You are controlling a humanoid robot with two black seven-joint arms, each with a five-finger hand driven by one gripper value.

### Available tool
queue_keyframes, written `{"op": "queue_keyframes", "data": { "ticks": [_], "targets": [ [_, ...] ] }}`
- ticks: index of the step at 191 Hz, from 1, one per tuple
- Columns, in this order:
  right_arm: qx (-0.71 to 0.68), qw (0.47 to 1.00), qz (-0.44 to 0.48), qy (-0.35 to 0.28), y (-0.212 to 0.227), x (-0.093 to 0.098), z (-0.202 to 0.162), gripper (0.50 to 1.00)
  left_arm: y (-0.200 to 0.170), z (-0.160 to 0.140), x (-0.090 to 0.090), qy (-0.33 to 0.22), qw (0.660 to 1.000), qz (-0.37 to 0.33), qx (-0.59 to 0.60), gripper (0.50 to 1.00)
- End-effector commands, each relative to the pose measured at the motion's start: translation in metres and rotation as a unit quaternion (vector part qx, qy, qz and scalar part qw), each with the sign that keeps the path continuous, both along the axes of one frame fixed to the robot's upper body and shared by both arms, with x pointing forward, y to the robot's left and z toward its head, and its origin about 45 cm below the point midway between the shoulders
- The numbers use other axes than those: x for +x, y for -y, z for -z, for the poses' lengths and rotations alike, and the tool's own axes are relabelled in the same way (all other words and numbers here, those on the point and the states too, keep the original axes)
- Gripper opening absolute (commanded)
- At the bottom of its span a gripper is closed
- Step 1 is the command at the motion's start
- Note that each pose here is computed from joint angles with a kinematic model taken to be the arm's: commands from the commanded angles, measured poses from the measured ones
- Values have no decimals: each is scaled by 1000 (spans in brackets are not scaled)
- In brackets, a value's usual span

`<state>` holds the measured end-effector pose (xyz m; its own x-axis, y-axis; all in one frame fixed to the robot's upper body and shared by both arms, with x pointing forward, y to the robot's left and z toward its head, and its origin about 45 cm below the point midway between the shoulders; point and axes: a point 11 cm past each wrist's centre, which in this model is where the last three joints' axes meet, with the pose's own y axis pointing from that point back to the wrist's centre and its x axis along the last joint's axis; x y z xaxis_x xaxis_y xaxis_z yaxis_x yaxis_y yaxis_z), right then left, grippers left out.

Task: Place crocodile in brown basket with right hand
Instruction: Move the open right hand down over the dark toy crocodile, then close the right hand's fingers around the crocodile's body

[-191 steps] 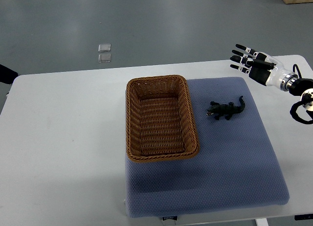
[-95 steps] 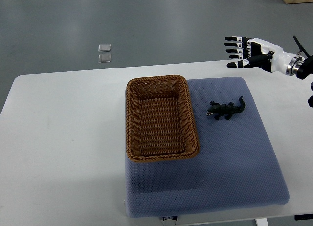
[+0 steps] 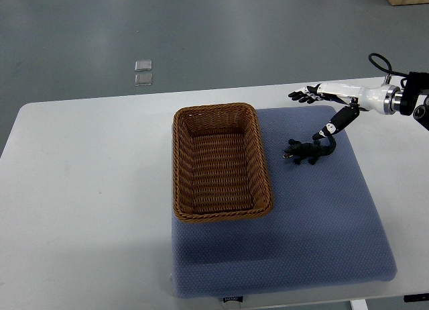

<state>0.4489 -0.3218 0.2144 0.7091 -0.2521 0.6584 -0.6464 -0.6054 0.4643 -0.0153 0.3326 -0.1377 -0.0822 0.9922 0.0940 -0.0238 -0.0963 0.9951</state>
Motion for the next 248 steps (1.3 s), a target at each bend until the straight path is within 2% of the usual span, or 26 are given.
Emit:
{"op": "queue_keyframes", "data": {
  "ticks": [1, 42, 112, 143, 193, 248],
  "targets": [
    [-70, 997, -33, 25, -2, -2, 7, 936, 0, 0, 0, 0, 1000, 0, 0, 1000],
    [-130, 987, -64, 76, -7, 4, 6, 936, 0, 0, 0, 0, 1000, 0, 0, 1000],
    [-188, 974, -106, 73, -10, 2, 9, 936, 0, 0, 0, -1, 1000, 0, 0, 1000],
    [-206, 967, -130, 68, -13, -6, 19, 936, 0, 0, 0, -1, 1000, 0, 0, 1000],
    [-201, 966, -140, 78, -21, -8, 22, 936, 0, 0, 0, 0, 1000, 0, 0, 1000],
    [-241, 952, -162, 97, -10, -16, 37, 936, 0, 0, 0, 0, 1000, 0, 0, 1000]
  ]
}}
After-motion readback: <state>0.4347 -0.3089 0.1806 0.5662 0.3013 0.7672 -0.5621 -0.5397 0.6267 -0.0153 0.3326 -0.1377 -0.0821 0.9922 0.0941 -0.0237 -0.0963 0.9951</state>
